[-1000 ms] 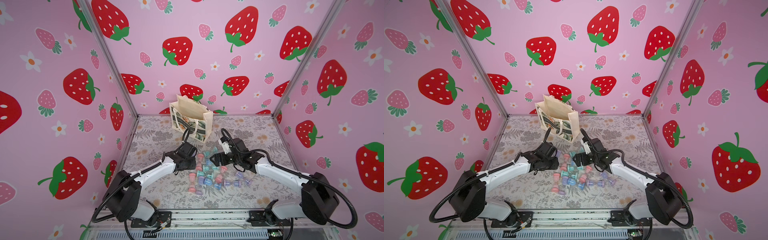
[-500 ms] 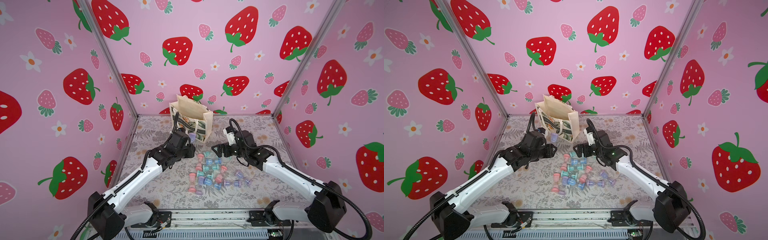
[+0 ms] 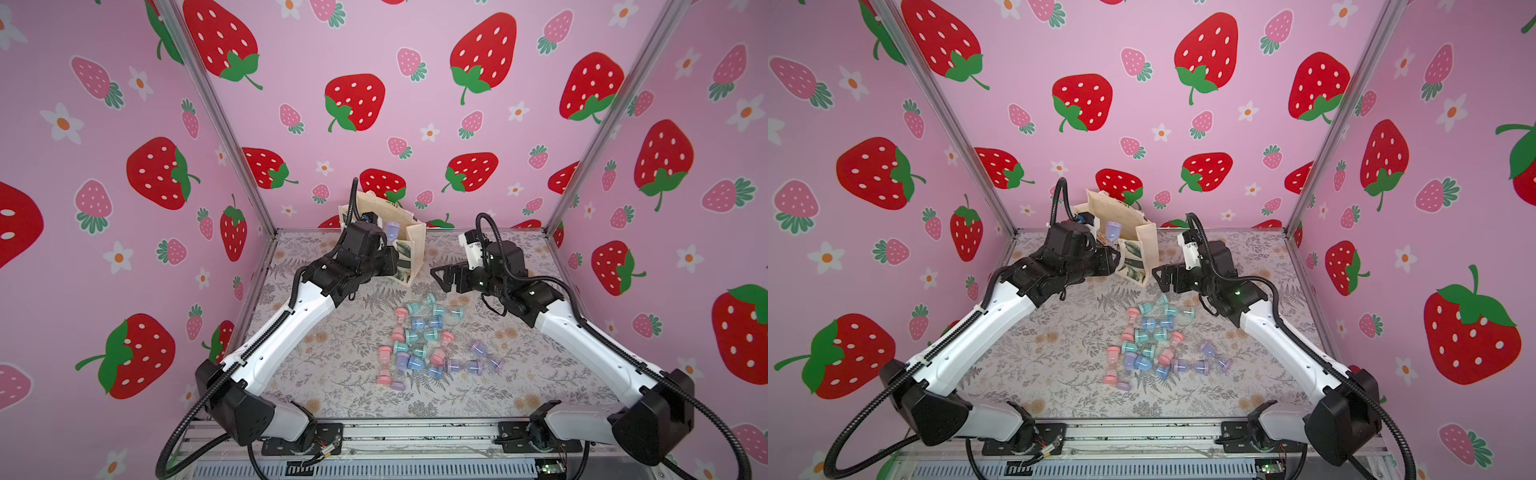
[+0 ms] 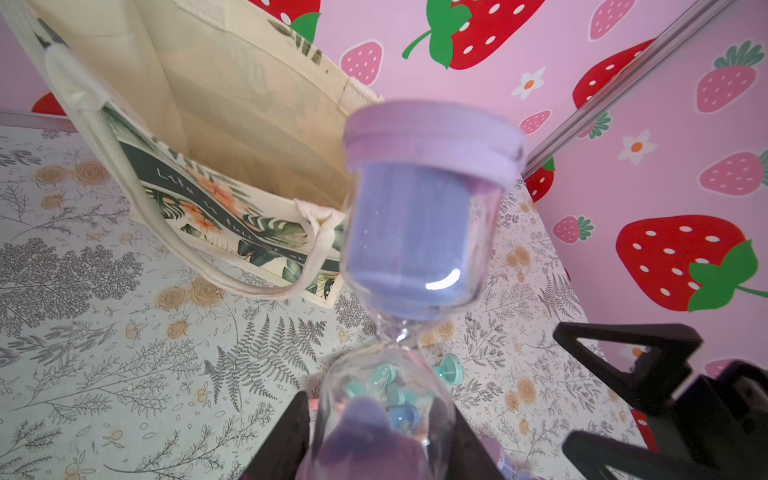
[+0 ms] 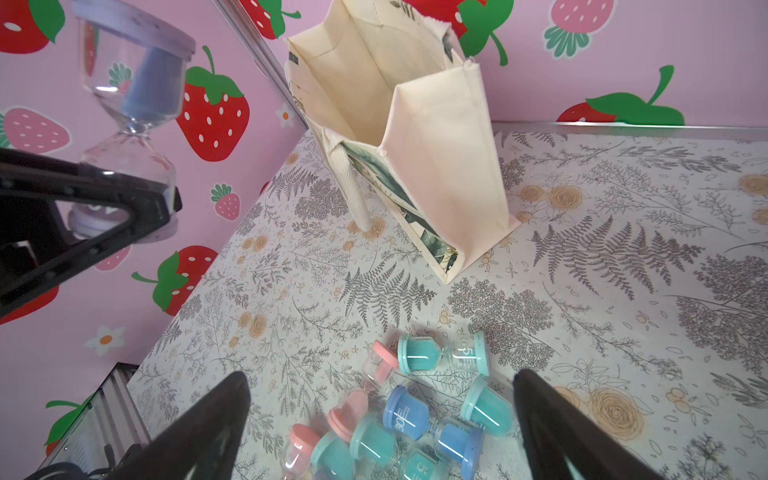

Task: Put the hourglass into the canvas bag
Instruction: Pick up the hourglass from the center of the board, then place the hourglass in the canvas bag.

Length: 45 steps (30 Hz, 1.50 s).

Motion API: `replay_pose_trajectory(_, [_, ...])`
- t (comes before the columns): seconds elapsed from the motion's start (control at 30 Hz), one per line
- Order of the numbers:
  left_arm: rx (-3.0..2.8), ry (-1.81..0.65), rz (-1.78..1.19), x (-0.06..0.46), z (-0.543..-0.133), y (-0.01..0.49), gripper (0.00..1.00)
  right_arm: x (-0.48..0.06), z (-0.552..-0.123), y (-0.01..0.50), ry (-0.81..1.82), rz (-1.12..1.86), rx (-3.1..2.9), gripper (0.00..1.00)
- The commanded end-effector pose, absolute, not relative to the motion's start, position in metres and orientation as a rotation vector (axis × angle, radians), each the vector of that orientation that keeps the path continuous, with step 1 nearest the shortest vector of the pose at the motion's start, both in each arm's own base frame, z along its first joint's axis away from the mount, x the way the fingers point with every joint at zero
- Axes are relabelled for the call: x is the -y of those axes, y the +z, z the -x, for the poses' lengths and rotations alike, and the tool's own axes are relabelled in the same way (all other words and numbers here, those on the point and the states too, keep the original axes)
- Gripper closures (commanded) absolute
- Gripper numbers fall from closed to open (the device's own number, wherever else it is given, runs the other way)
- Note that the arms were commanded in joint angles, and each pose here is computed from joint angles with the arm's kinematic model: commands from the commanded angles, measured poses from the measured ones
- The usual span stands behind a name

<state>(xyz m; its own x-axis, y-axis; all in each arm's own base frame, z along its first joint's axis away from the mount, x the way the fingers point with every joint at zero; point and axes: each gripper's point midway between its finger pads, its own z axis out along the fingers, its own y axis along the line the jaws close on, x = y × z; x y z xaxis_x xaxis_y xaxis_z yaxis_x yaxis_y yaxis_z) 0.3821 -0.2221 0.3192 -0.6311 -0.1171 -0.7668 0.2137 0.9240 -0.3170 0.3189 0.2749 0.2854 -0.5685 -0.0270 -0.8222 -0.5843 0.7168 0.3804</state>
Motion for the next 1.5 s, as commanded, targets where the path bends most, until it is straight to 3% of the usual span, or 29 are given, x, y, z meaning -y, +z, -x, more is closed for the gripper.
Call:
replay_pose_trajectory(0.0, [-2.181,-0.384,-0.064,0.213,-0.411,0.333,0.77,-0.276,-0.327,0.289,0.803,0.48,-2.051,0.01])
replay_pose_trajectory(0.33, [-2.28,-0.31,-0.031,0.21,-0.499,0.306,0.77,-0.276,-0.348,0.284,0.786,0.463,-2.069,0.01])
replay_pose_trajectory(0.63, [-2.369,-0.207,-0.099,0.2,-0.541,0.271,0.74,-0.274,-0.358,0.274,0.773,0.456,-2.09,0.01])
replay_pose_trajectory(1.07, [-2.513,-0.257,-0.118,0.204,-0.562,0.189,0.72,-0.276,-0.366,0.26,0.774,0.444,-2.119,0.01])
replay_pose_trajectory(1.3, [-2.685,-0.25,-0.101,0.204,-0.551,0.127,0.71,-0.277,-0.367,0.256,0.776,0.44,-2.128,0.01])
replay_pose_trajectory(1.47, [-2.717,-0.265,-0.072,0.205,-0.547,0.111,0.68,-0.278,-0.369,0.254,0.782,0.437,-2.133,0.01])
